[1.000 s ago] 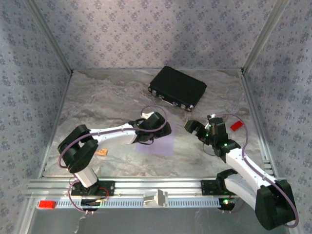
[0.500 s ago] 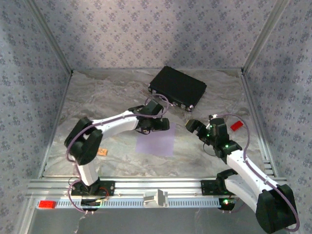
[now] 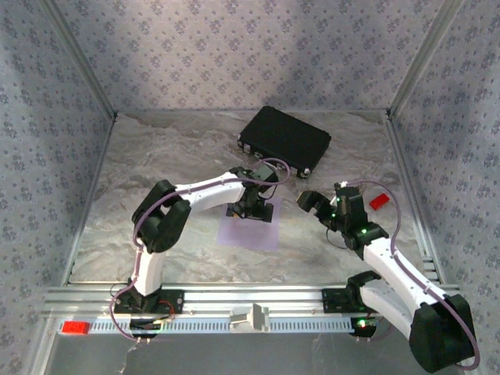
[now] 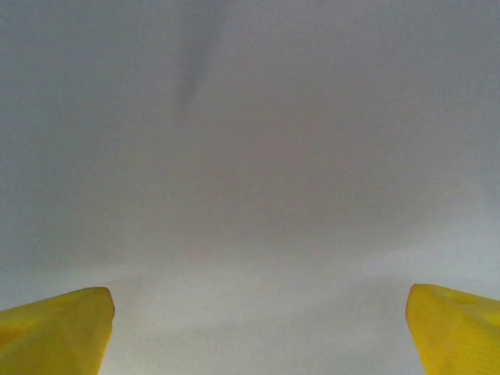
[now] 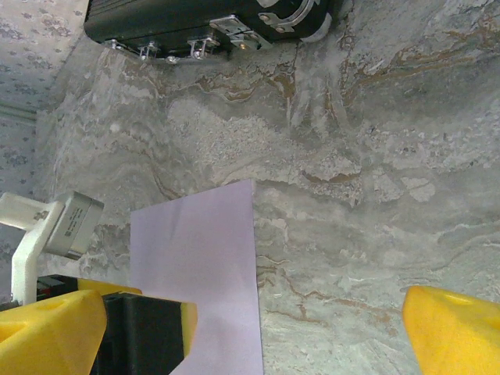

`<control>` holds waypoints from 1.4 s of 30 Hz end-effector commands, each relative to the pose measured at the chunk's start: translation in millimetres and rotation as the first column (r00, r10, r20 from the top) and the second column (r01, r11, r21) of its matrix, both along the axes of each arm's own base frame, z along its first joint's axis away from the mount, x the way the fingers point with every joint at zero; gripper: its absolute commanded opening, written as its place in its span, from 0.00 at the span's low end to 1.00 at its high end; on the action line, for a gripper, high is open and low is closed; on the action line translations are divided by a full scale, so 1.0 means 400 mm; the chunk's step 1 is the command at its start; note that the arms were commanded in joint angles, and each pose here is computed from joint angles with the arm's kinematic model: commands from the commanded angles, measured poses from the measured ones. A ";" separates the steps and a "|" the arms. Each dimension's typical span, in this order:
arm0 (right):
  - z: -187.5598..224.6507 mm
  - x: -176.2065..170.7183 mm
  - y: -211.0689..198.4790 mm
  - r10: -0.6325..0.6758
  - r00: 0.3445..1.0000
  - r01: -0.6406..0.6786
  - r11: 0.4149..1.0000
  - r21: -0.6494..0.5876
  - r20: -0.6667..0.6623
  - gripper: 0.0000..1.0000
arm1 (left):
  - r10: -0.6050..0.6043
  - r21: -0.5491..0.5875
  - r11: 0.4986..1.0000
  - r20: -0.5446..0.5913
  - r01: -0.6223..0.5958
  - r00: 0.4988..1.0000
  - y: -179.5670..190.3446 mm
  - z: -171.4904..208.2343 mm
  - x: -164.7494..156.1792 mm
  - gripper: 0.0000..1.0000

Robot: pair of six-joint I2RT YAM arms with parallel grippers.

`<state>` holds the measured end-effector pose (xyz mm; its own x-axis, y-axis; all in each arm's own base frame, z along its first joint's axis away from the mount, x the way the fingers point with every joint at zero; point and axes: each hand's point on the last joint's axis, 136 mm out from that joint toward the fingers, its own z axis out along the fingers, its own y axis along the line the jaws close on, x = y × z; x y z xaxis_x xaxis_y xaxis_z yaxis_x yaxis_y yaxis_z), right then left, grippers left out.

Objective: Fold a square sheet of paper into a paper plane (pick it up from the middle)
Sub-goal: First fold the square sheet of paper in half at the center of the table.

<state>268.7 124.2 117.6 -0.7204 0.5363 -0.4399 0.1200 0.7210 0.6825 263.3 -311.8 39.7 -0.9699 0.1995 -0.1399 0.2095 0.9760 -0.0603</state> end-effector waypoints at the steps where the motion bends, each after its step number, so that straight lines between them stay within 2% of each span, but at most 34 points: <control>1: 0.013 0.003 0.005 0.023 1.000 -0.023 1.000 -0.006 -0.002 0.99 | -0.014 0.053 0.998 -0.012 0.014 1.000 0.016 0.003 -0.004 0.97; 15: -0.013 0.003 0.011 0.034 0.998 -0.034 0.999 0.003 -0.052 0.99 | -0.005 0.057 0.998 -0.025 0.006 1.000 0.010 -0.018 0.003 0.99; 42: -0.024 0.000 0.000 0.015 0.998 -0.016 1.000 -0.010 -0.063 0.99 | 0.006 0.075 0.997 -0.069 -0.001 0.998 0.024 -0.091 -0.010 1.00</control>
<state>266.5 126.0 101.9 -0.7580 0.5249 -0.3872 0.1571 0.7231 0.6726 264.0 -308.8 20.6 -0.9750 0.2004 -0.0963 0.2031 0.9790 -0.0196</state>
